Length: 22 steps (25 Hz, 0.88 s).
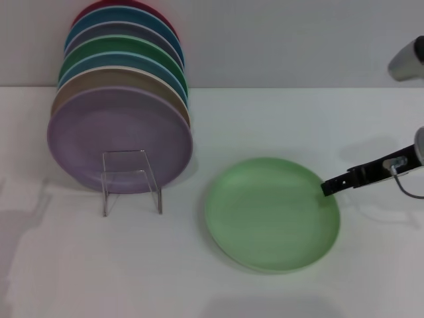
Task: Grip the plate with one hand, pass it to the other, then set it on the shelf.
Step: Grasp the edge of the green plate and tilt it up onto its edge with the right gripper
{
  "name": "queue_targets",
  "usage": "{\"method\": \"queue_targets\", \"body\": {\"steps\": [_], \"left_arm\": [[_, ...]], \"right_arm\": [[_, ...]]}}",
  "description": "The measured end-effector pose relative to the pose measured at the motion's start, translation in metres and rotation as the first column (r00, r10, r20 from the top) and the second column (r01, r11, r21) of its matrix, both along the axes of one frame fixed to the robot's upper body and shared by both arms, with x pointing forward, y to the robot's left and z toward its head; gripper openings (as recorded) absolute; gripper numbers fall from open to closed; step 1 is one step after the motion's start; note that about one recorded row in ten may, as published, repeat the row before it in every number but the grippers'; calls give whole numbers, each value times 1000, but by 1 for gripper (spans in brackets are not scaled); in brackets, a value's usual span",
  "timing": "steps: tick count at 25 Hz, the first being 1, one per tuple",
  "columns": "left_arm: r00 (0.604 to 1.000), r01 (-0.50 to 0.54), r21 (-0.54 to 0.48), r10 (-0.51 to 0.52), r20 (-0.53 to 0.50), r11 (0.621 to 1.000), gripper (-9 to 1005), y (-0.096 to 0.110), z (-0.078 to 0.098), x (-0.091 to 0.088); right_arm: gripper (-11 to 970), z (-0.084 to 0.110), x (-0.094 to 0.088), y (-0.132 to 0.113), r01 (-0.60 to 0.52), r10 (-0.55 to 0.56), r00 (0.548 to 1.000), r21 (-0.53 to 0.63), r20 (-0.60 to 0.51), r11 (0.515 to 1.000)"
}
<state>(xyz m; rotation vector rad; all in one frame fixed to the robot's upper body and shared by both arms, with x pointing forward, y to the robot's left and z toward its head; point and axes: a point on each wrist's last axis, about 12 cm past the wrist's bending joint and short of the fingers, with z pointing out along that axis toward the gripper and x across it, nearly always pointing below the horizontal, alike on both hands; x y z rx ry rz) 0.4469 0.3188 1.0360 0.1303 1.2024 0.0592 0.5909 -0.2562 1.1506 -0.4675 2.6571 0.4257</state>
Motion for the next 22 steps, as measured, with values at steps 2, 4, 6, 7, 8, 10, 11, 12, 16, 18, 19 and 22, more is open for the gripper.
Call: {"method": "queue_targets", "body": {"steps": [2, 4, 6, 7, 8, 10, 11, 12, 16, 18, 19, 22], "left_arm": [[1000, 2, 1, -2, -1, 1000, 801, 0, 0, -1], [1000, 7, 2, -7, -1, 1000, 801, 0, 0, -1], [1000, 8, 3, -8, -1, 1000, 801, 0, 0, -1], [1000, 8, 3, -8, 0, 1000, 801, 0, 0, -1], [1000, 8, 3, -8, 0, 1000, 801, 0, 0, -1], [1000, 8, 3, -8, 0, 1000, 801, 0, 0, -1], [1000, 8, 3, -8, 0, 1000, 801, 0, 0, -1], [1000, 7, 3, -7, 0, 1000, 801, 0, 0, -2], [1000, 5, 6, -5, -3, 1000, 801, 1, -1, -3], [1000, 3, 7, -3, -4, 1000, 801, 1, -1, -3], [1000, 3, 6, -3, -4, 1000, 801, 2, -1, -3], [1000, 2, 8, -2, -6, 1000, 801, 2, -1, -4]], "right_arm": [[817, -3, 1, 3, -6, 6, 1000, -3, 1, 1000], [817, -6, 2, 6, -10, 10, 1000, -1, -5, 1000], [817, -9, 3, 9, -12, 13, 1000, 2, -15, 1000], [816, -10, 4, 10, -15, 15, 1000, 2, -21, 1000], [816, -13, 5, 13, -23, 23, 999, 0, -29, 1000], [816, -14, 5, 16, -37, 37, 999, -8, -34, 999], [816, -15, 5, 18, -43, 43, 998, -11, -36, 999], [816, -15, 5, 18, -43, 43, 998, -11, -36, 999], [816, -19, 5, 23, -55, 54, 997, -19, -53, 998], [816, -21, 6, 24, -56, 55, 996, -21, -63, 998], [816, -21, 6, 25, -56, 55, 996, -21, -66, 998], [816, -22, 6, 25, -56, 54, 996, -22, -68, 998]]}}
